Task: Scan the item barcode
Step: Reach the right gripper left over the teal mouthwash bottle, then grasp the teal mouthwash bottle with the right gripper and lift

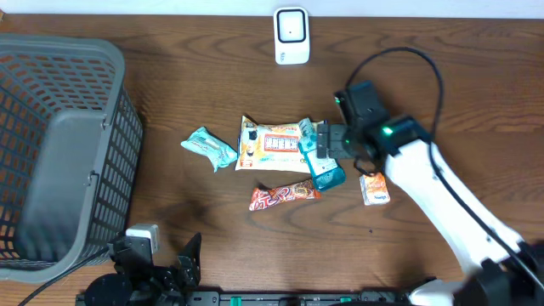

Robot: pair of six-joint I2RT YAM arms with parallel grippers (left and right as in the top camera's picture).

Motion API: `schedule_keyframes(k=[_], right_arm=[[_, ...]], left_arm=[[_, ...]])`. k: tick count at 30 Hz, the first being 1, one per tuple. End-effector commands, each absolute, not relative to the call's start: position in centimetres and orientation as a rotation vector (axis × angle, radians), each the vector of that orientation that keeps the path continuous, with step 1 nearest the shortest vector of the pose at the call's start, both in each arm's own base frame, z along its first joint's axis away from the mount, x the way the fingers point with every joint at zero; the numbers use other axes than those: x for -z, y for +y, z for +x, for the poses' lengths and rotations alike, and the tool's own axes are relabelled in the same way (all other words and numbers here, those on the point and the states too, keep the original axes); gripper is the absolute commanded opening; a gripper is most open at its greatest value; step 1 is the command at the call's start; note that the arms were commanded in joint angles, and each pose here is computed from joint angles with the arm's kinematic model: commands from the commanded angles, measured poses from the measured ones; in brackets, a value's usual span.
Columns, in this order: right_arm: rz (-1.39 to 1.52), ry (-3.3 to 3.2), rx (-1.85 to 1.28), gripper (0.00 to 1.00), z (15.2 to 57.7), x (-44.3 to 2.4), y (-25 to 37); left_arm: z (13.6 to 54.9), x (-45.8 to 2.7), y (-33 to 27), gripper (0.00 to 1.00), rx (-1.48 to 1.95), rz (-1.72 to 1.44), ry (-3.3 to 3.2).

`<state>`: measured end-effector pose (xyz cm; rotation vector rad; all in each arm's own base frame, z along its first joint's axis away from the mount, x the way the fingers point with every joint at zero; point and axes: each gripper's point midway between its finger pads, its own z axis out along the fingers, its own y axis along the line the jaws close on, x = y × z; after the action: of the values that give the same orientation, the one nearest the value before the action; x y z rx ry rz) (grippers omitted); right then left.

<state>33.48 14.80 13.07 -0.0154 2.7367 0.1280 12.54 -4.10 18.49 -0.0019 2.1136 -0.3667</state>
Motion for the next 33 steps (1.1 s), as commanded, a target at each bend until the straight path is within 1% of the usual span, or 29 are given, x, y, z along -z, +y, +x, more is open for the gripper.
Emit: schedule_keyframes(k=[1,7,10,13,16,21,24,30,33], right_arm=[[-0.131,2.755,-0.145,0.99,34.0,-12.6,17.1],[-0.209,2.780,0.027,0.99,34.0,-10.0,17.2],[-0.262,2.808,0.072,0.95,33.6,-8.4,17.8],[-0.298,2.829,0.181,0.91,33.4,-6.5,17.6],[-0.330,2.865,0.224,0.90,32.9,-4.9,17.7],[-0.337,2.847,0.330,0.90,33.4,-3.8,17.0],[-0.333,2.820,0.420,0.88,34.0,-3.2,16.2],[-0.352,2.844,0.529,0.79,34.0,-0.4,15.3],[-0.371,2.878,0.567,0.72,33.5,1.2,15.0]], left_arm=[[12.5,-18.6,-4.3,0.98,0.386,-0.012,2.112],[12.5,-18.6,-4.3,0.98,0.386,-0.012,2.112],[12.5,-18.6,-4.2,0.98,0.385,-0.012,2.112],[12.5,-18.6,-4.2,0.98,0.385,-0.012,2.112],[12.5,-18.6,-4.3,0.98,0.386,-0.012,2.112],[12.5,-18.6,-4.3,0.98,0.386,-0.012,2.112],[12.5,-18.6,-4.2,0.98,0.385,-0.012,2.112],[12.5,-18.6,-4.2,0.98,0.385,-0.012,2.112],[12.5,-18.6,-4.2,0.98,0.385,-0.012,2.112]])
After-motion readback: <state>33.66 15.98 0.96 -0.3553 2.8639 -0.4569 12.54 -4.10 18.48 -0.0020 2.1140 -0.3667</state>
